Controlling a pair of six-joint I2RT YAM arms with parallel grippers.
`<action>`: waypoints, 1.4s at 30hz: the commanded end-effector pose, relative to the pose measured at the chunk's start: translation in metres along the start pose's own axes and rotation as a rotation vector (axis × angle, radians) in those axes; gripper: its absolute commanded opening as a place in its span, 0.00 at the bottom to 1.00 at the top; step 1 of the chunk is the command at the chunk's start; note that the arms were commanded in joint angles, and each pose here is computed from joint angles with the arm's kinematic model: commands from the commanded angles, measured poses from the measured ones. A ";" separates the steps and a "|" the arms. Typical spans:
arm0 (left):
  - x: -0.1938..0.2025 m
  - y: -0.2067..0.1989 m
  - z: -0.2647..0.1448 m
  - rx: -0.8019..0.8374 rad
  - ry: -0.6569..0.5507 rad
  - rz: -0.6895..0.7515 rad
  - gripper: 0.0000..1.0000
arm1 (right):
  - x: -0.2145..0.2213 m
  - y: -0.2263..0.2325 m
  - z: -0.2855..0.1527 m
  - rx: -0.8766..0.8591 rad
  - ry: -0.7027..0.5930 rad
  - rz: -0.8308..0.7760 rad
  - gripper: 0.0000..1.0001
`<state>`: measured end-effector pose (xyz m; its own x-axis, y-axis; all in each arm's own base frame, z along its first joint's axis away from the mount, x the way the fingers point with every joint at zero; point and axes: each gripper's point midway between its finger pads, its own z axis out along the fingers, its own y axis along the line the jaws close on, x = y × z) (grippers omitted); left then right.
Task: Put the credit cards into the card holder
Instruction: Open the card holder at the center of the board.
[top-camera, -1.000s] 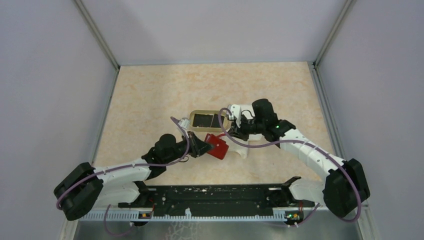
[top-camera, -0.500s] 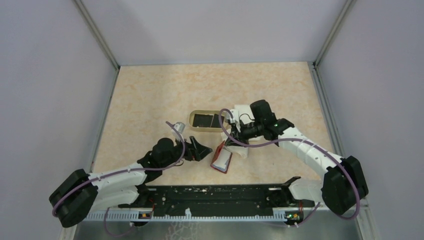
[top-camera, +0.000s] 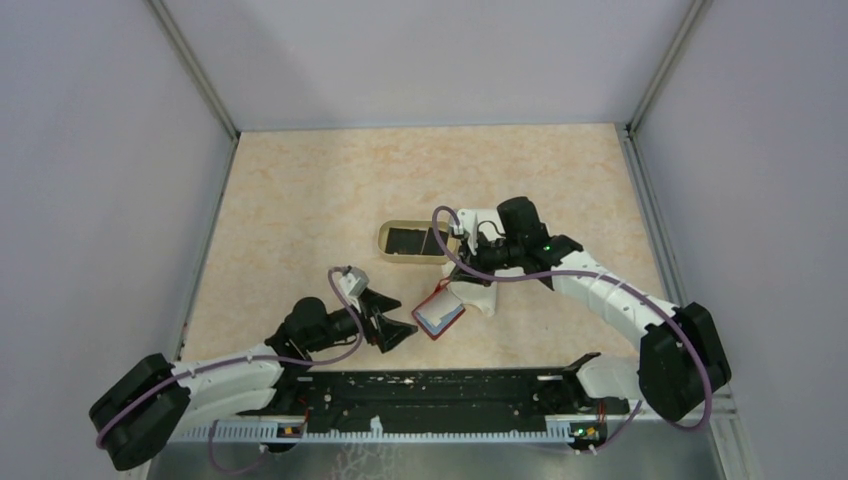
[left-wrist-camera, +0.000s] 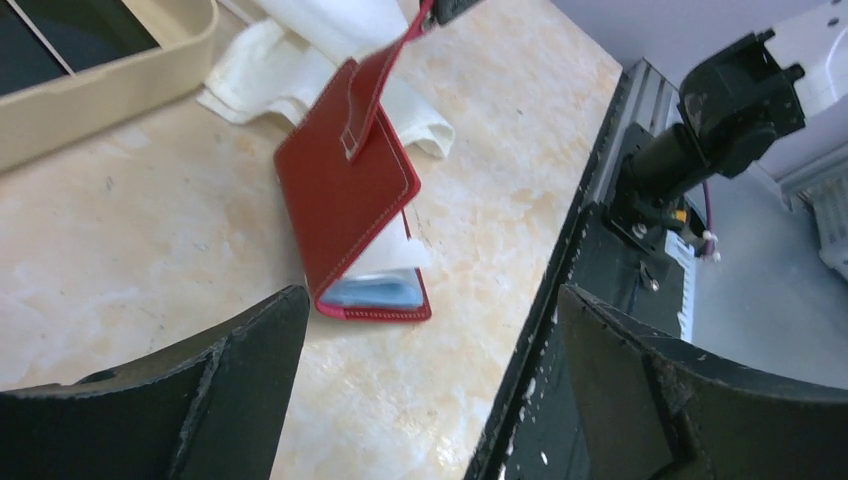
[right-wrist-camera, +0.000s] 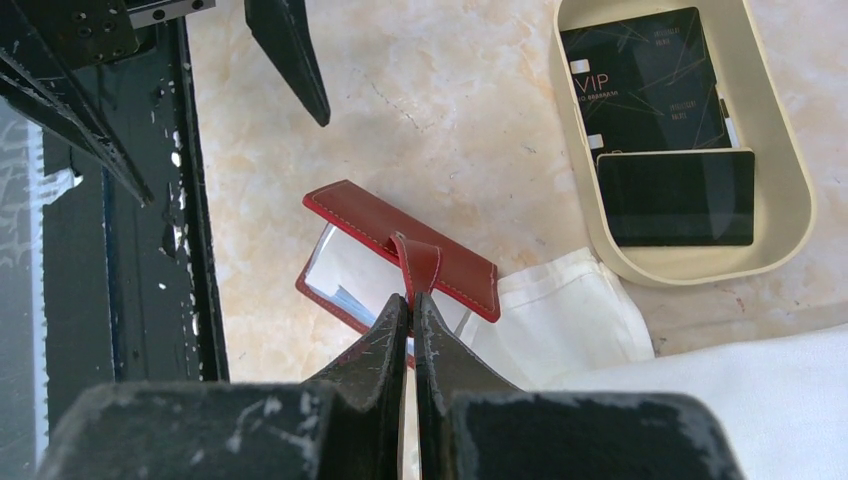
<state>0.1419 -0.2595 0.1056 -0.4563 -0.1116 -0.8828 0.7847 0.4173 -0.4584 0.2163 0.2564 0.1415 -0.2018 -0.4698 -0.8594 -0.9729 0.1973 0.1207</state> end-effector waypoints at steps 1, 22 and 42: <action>-0.029 -0.001 0.006 -0.017 -0.140 0.053 0.99 | -0.020 -0.007 0.001 0.014 -0.050 -0.030 0.00; 0.006 0.031 0.061 -0.124 0.166 0.268 0.00 | -0.010 -0.010 -0.010 0.044 0.010 -0.182 0.43; -0.007 -0.022 0.090 0.253 0.307 0.394 0.00 | 0.022 0.036 0.013 -0.181 -0.007 -0.369 0.53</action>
<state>0.1668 -0.3414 0.0948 -0.2346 0.3260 -0.9158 0.9626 0.2093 -0.1721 0.1828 0.2523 0.1167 0.0919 -0.5075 -0.8567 -0.9954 -0.0704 -0.0651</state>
